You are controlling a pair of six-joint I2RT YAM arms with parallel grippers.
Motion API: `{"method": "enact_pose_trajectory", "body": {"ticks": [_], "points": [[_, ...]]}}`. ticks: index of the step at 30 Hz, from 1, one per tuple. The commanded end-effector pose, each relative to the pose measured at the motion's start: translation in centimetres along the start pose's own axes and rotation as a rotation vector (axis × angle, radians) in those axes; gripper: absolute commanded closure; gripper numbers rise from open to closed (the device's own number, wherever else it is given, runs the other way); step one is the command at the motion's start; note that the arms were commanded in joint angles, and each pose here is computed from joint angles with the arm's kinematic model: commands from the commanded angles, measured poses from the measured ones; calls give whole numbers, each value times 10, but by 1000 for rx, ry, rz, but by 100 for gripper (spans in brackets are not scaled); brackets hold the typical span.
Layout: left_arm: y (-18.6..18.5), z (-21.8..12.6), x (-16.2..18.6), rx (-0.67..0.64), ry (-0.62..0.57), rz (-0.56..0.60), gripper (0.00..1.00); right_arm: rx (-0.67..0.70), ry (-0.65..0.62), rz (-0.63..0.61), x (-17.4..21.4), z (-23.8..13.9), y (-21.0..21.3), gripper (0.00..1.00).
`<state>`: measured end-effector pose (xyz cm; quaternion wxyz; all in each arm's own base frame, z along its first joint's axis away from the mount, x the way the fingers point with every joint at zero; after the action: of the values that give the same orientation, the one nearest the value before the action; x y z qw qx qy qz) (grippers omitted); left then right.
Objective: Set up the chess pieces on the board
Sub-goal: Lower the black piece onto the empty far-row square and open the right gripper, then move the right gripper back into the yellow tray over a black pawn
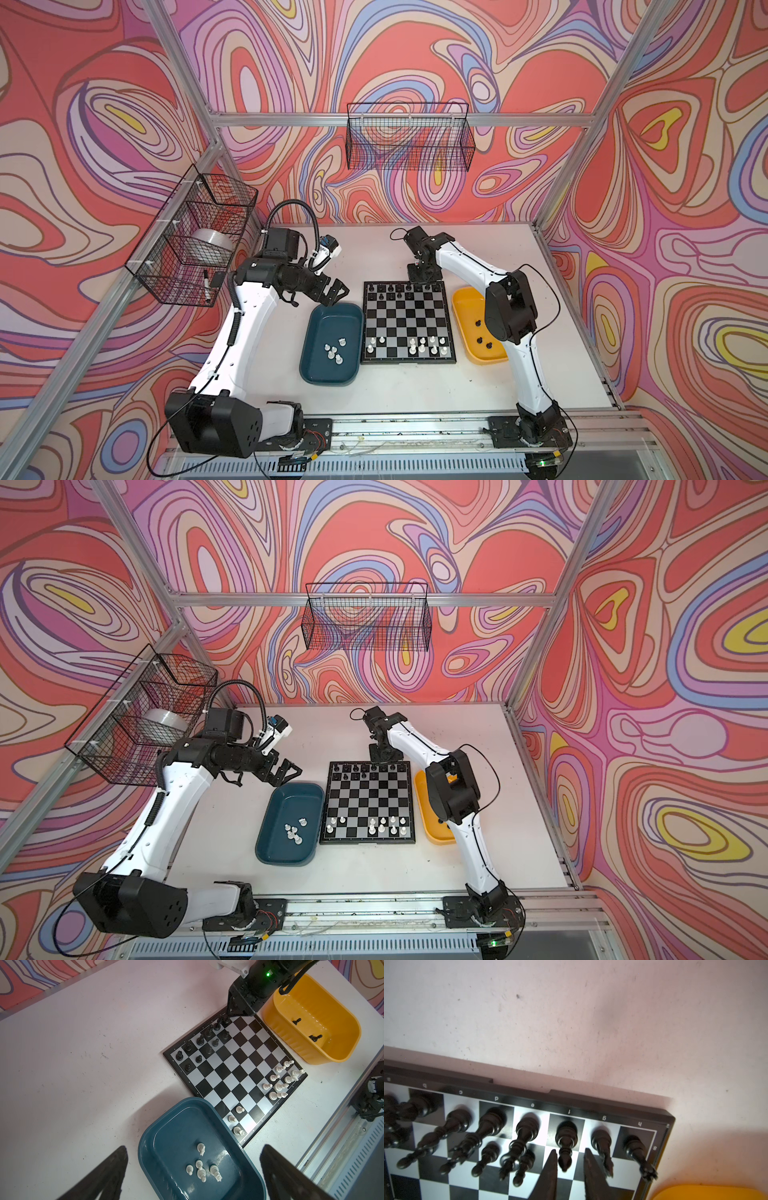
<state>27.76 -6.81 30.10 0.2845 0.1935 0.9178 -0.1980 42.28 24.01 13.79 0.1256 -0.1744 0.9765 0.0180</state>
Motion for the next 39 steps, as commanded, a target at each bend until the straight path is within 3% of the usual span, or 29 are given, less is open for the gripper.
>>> {"method": "enact_pose_trajectory", "body": {"ticks": [1, 13, 24, 31, 39], "points": [[-6, -7, 5, 3, 3, -2, 0, -26, -99, -8, -13, -40, 5, 77], [-7, -9, 7, 5, 7, 15, 0, -49, -176, 15, -9, -88, 2, 78], [-21, -3, 9, 102, 89, 84, 1, 42, -121, 143, 83, -117, -36, 79], [-43, 17, 14, 139, 185, 192, 1, 29, -67, 309, 143, -97, -80, 79], [-50, 26, 13, 137, 207, 207, 1, 14, -28, 381, 168, -72, -102, 79]]}}
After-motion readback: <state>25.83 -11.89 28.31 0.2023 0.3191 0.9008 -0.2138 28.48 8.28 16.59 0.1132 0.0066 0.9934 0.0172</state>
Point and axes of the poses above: each gripper's point midway between its finger pads, its own z axis out along the fingers, its own y axis along the line the jaws close on, x = y × z, the point moved 7 cm from there along -z, back along the fingers, and after that the axes turned 12 degrees about -z, right-handed, at the moved point
